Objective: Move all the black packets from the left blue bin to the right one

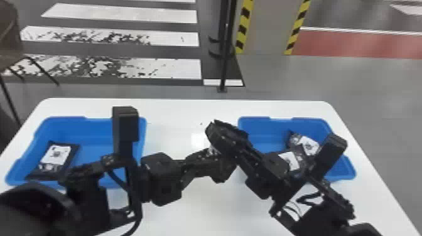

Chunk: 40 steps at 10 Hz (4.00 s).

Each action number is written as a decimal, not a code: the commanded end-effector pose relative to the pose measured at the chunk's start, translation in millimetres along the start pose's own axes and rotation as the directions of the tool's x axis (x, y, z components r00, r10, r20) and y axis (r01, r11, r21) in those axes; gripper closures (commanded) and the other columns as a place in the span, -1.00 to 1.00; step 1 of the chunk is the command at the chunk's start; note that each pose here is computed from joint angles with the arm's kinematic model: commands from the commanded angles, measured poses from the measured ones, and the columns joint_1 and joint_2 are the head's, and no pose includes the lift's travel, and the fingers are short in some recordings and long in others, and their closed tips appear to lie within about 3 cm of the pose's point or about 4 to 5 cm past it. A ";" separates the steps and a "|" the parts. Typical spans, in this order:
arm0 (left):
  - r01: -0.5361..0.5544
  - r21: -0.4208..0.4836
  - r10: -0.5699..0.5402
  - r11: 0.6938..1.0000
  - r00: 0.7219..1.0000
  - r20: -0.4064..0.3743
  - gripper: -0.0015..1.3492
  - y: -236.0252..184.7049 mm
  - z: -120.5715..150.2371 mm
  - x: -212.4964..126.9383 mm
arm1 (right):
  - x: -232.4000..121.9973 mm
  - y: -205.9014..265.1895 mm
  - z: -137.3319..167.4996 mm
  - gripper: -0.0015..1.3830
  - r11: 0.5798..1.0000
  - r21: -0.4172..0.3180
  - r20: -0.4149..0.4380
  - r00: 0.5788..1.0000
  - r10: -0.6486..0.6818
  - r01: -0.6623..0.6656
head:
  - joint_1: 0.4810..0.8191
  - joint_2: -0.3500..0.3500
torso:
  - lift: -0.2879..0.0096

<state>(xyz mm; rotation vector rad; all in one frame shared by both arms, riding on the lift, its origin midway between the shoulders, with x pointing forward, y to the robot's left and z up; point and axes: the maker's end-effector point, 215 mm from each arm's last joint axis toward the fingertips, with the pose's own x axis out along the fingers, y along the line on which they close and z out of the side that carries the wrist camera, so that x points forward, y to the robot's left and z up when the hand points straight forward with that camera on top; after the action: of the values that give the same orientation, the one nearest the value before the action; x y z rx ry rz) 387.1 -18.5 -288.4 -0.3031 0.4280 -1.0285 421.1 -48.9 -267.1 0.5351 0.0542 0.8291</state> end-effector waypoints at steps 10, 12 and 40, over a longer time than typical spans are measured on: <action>-0.364 -0.112 0.375 0.925 0.921 0.104 -0.75 86.0 -7.6 -144.9 | -67.7 -249.5 40.4 0.78 0.884 -0.211 -0.052 0.898 -0.437 0.418 | 0.27 -0.35 | -0.01; -0.468 -0.111 0.479 0.877 0.869 0.119 -0.75 107.6 -5.9 -187.0 | -81.2 -298.8 31.3 0.09 0.843 -0.218 -0.082 0.851 -0.519 0.492 | 0.27 -0.34 | -0.01; -0.913 -0.180 0.715 0.367 0.400 -0.573 0.22 382.8 -84.5 -258.1 | -158.6 -54.7 10.1 -0.82 0.845 -0.266 0.044 0.881 -0.470 0.464 | 0.27 0.72 | -0.01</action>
<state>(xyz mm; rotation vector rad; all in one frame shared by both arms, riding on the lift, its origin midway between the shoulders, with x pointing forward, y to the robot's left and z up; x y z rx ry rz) 522.6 392.0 -475.7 -0.2440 1.1010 0.1241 353.3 -196.4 -307.4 0.2291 0.0838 0.3521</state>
